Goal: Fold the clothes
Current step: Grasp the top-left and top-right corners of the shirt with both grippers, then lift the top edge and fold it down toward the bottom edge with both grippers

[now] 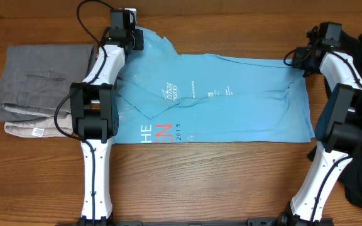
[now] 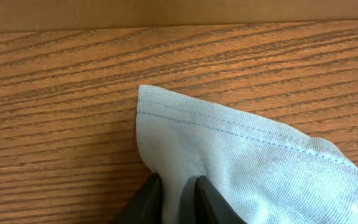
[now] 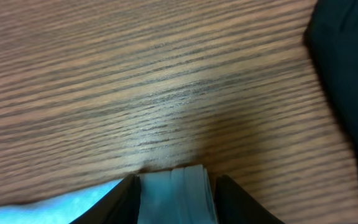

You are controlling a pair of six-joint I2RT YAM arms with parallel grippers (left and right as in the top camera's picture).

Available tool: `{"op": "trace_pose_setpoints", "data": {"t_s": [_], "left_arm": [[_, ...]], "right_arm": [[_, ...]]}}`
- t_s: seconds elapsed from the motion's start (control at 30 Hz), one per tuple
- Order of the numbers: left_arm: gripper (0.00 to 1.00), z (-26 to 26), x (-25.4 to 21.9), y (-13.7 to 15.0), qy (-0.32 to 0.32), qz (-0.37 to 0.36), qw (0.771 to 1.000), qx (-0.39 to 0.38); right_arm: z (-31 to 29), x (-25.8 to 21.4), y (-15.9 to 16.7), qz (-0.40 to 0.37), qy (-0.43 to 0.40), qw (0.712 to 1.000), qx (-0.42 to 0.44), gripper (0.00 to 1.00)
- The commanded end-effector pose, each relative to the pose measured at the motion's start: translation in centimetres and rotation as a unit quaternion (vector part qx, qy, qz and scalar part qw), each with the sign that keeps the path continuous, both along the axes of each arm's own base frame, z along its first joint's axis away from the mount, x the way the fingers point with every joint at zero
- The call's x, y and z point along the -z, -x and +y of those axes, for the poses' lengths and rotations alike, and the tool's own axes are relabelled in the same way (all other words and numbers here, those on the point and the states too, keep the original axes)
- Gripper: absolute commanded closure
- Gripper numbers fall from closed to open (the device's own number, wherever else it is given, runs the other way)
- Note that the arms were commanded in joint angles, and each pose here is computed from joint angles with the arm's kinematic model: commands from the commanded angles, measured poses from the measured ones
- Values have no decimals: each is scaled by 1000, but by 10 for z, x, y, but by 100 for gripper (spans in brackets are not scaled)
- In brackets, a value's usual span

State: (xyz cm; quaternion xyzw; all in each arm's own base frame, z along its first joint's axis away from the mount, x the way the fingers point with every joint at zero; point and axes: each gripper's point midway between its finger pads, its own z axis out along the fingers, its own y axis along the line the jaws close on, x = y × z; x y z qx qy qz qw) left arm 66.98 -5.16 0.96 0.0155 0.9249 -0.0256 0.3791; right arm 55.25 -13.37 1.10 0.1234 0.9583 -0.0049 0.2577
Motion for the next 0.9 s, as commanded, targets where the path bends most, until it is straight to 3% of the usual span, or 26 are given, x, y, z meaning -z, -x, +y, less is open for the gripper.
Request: {"op": "trace_pose_setpoints", "data": {"t_s": [0.0,0.07,0.13,0.2,0.3,0.43,0.73,0.87], "left_arm": [[79,2,35,12,-16,39,999,5],[82,2,35,12,-16,39,999,5],[93,2,35,13,-16,39,999,5],[96,2,33,13,-16,40,999,5],[96,2,28,15,-16,44,999,5],[96,2,18,17,-16,45,999,5],[96,4,-35,16,-15,19,1000,3],[96,4,-65,36,-7,45,999,-6]], "right_arm": [[-1,18,0,9,4,1000,-1,58],[-2,17,-2,4,5,1000,-1,68],[-2,15,-5,-2,6,1000,-1,81],[-3,14,-5,-2,7,1000,-1,87],[-2,15,-3,3,5,1000,-1,88],[-2,16,-3,4,5,1000,-1,96],[7,0,-10,-13,-17,1000,-16,96],[15,-27,-8,-23,-36,999,-27,96]]}}
